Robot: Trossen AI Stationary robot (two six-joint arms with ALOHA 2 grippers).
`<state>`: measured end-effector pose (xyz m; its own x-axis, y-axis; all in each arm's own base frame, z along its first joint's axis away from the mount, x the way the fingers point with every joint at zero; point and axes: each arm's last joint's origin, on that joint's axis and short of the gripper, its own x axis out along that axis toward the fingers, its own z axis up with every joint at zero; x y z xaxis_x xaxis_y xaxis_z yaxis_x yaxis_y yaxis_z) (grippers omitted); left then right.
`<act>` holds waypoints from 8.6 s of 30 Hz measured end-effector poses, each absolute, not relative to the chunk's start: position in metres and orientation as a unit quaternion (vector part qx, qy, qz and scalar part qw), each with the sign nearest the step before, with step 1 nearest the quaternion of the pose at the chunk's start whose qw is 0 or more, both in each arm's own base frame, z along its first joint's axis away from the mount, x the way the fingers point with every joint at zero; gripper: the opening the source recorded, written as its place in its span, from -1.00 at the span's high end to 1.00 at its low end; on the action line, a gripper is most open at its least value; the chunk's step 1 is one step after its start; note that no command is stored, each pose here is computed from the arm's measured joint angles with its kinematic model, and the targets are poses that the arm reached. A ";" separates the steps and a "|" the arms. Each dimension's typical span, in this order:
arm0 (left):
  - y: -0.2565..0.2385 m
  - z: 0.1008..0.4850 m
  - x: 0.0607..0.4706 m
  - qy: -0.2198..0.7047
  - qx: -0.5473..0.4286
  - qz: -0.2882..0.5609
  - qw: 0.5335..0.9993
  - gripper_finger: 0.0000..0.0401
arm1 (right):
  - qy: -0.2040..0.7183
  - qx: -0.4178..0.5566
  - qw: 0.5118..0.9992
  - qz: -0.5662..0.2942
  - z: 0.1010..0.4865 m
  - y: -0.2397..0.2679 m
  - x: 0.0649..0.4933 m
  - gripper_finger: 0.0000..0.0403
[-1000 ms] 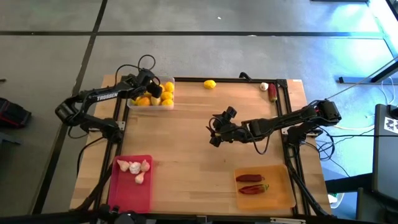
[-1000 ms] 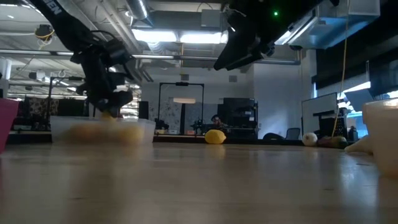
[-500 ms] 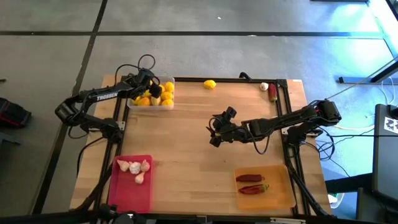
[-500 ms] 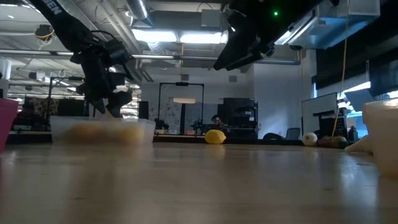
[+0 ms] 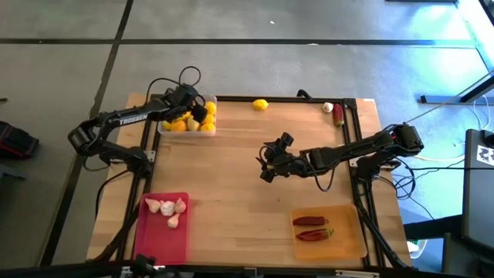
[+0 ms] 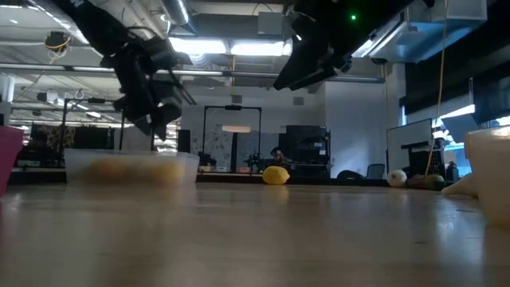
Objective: Sort produce into baskets
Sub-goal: Put the yellow lemon into the left white bin
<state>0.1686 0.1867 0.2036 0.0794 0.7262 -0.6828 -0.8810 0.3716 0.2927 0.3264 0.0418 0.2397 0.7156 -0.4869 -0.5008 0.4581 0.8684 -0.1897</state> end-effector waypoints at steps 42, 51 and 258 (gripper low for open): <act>0.105 0.187 0.235 0.250 -0.091 0.322 0.908 -0.32 | 0.337 -0.030 0.872 -0.354 0.237 -0.102 0.314 -0.42; 0.106 0.188 0.236 0.242 -0.091 0.323 0.911 -0.32 | 0.310 0.029 0.885 -0.345 0.241 -0.149 0.300 -0.42; 0.125 0.167 0.195 0.365 -0.136 0.493 0.778 -0.08 | 0.457 -0.101 0.863 -0.189 0.247 -0.012 0.413 -0.39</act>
